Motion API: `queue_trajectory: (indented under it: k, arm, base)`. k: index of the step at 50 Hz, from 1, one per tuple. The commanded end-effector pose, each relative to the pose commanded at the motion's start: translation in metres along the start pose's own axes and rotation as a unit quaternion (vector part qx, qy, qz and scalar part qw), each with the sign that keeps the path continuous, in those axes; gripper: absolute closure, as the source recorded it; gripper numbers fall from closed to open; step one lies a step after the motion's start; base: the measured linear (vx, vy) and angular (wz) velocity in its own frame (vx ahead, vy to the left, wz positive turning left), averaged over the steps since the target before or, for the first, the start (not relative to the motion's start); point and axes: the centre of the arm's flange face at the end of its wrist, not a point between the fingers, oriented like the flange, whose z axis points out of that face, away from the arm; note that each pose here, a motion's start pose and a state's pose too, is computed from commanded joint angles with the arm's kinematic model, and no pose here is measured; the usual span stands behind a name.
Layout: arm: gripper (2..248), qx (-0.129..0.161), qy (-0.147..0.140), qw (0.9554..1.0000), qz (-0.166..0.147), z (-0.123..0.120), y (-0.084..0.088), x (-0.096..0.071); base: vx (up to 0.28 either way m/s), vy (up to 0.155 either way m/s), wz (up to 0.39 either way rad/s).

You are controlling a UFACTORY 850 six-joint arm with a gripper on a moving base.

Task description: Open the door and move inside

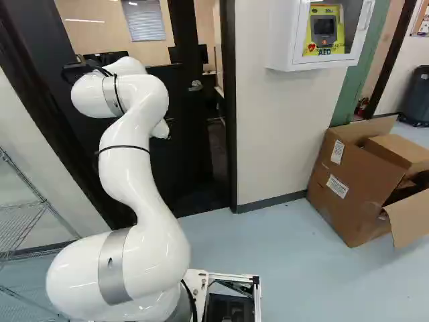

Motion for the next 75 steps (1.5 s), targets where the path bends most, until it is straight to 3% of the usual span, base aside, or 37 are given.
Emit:
queue_trajectory:
  k: [37, 75]
  arm:
    - [3, 0.008, -0.041, 0.9991, 0.006, -0.074, -0.014, 0.015]
    - [3, -0.007, -0.076, 0.997, 0.014, -0.155, 0.0, 0.022]
  base:
    - [0.0, 0.0, 0.0]
    - [0.0, 0.0, 0.0]
